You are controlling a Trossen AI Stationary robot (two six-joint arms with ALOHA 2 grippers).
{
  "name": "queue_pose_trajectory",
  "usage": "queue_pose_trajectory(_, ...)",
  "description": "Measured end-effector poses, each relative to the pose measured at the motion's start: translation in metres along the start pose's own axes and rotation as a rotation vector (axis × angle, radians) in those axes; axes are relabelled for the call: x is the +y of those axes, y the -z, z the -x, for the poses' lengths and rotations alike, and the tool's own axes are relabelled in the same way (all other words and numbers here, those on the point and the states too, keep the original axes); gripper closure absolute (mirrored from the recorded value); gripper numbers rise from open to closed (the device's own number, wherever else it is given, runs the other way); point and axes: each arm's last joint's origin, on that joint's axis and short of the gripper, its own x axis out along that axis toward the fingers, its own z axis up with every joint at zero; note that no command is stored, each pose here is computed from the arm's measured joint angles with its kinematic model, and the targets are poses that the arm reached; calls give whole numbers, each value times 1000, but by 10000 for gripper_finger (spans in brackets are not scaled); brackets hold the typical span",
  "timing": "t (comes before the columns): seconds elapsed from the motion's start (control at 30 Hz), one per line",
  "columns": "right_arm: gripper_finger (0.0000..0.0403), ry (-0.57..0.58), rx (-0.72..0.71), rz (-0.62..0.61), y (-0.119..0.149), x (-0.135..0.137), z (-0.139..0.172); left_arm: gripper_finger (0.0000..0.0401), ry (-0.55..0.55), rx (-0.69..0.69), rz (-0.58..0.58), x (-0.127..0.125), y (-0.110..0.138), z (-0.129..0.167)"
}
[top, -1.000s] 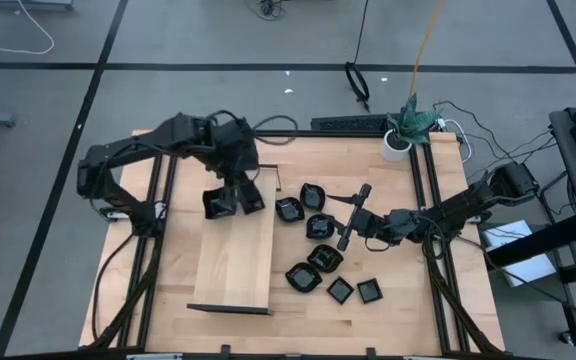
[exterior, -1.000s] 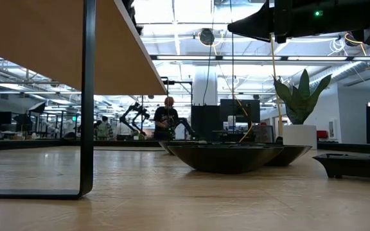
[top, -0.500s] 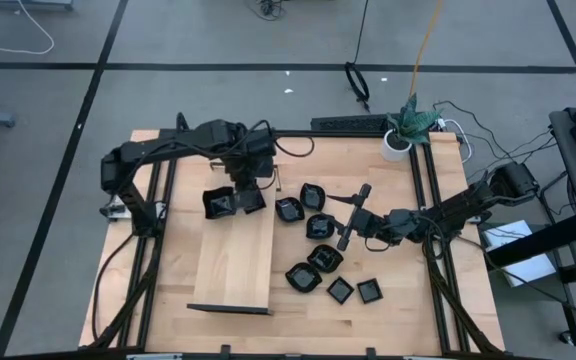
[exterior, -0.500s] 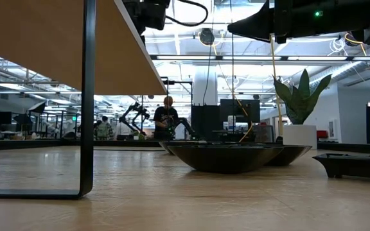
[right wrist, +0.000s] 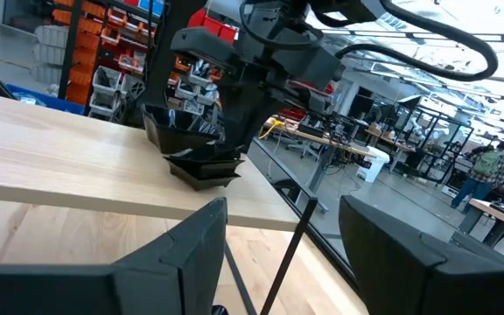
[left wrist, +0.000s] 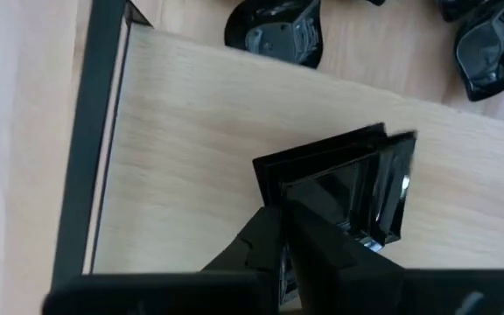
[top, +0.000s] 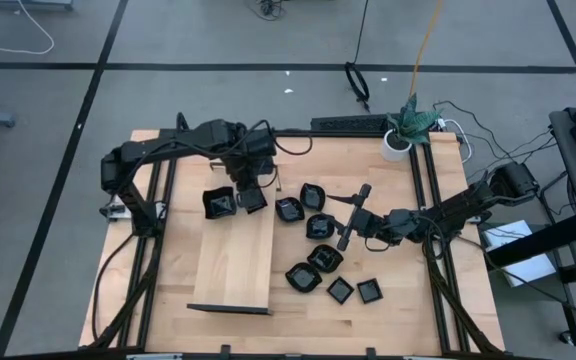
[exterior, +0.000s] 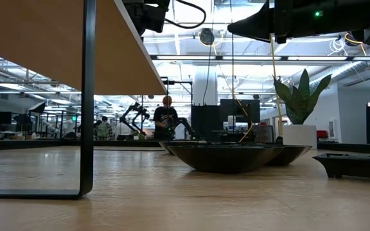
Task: Pick & Place Mini shaped plates
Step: Stack the square plate on top of the square plate on the shelf
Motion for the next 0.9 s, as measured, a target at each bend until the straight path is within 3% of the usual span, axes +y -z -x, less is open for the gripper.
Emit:
queue_pose_trajectory(0.3,195,0,0,0,0,0,0,261,-62,15,22,2,1,0)
queue_pose_trajectory(0.5,195,-3,6,6,1,0,0,199,-115,-16,20,-1,1,27)
queue_pose_trajectory(0.67,195,-9,27,15,3,1,0,182,-109,-220,-2,-17,9,67)
queue_pose_trajectory(0.77,195,-20,38,24,4,3,1,181,-86,-290,-47,-32,28,83)
queue_pose_trajectory(0.9,195,-45,52,32,5,7,4,181,-79,-483,-85,-53,65,107)
